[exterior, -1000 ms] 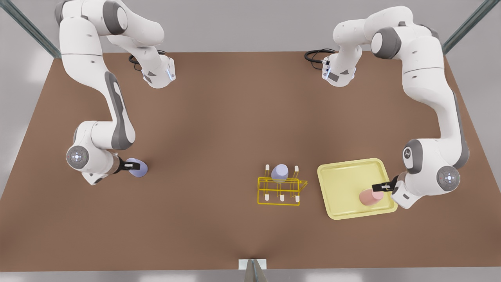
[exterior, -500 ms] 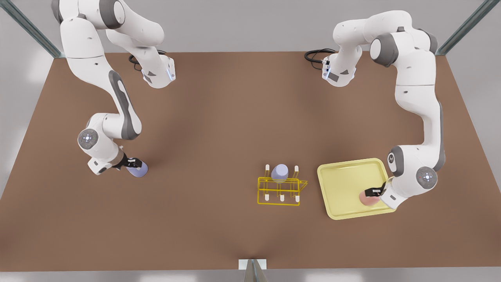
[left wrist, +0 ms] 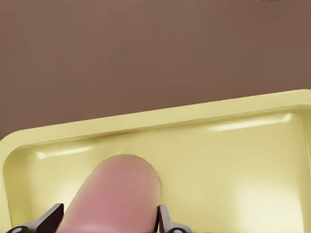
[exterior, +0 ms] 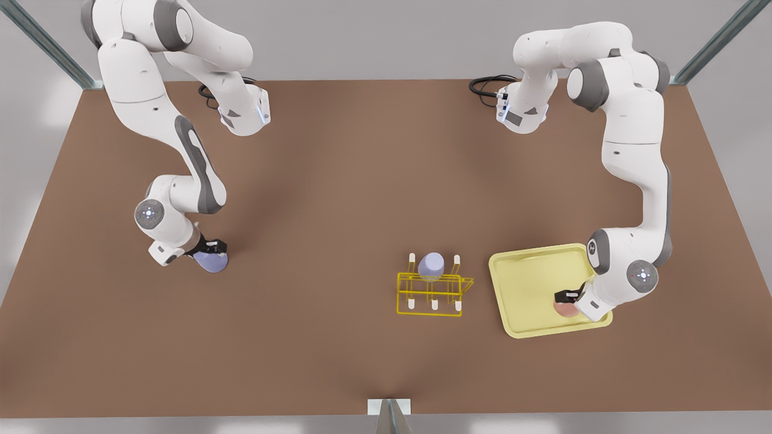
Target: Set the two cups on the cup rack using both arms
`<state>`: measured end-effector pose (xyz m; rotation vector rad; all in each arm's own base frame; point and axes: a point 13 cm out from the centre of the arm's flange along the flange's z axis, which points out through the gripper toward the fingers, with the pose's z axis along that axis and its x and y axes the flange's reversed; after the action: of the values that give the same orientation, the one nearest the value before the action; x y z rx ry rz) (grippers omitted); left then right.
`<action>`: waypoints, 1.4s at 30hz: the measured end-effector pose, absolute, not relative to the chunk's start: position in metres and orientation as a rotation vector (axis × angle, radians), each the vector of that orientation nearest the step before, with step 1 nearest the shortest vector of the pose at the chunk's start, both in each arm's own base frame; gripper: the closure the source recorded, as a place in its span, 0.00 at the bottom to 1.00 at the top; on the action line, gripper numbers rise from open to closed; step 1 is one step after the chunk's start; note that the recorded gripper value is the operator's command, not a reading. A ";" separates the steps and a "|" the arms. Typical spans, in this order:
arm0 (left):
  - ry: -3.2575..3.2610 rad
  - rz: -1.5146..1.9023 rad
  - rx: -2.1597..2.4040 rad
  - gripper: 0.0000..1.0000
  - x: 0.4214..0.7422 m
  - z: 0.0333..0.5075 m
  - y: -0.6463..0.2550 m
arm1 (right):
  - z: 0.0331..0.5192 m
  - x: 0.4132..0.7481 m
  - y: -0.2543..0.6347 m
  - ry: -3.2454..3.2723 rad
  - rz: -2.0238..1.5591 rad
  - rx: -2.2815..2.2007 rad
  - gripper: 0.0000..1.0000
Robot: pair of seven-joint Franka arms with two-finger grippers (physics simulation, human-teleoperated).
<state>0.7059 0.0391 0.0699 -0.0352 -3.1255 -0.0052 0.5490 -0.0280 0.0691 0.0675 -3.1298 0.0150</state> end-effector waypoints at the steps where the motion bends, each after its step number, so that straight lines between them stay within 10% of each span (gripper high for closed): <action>1: -3.127 -0.007 -0.036 0.19 0.706 0.070 0.039 | 0.069 0.550 -0.028 -3.130 0.015 0.072 0.00; 21: -3.184 0.129 -0.218 0.19 0.734 0.219 -0.175 | 0.068 0.561 -0.027 -3.144 0.012 0.130 0.09; 38: -3.195 0.271 -0.104 0.18 0.731 0.229 -0.320 | 0.068 0.559 -0.030 -3.139 0.007 0.176 0.19; 39: -3.191 0.273 -0.091 0.01 0.730 0.226 -0.321 | 0.068 0.559 -0.030 -3.138 0.007 0.179 0.19; 42: -3.186 0.280 -0.052 0.00 0.730 0.223 -0.323 | 0.069 0.560 -0.031 -3.137 0.008 0.187 0.19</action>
<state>0.7301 -0.3232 0.2227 -0.0521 -3.1855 0.2803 0.5602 -0.0307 0.0687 0.1868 -3.1367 0.0076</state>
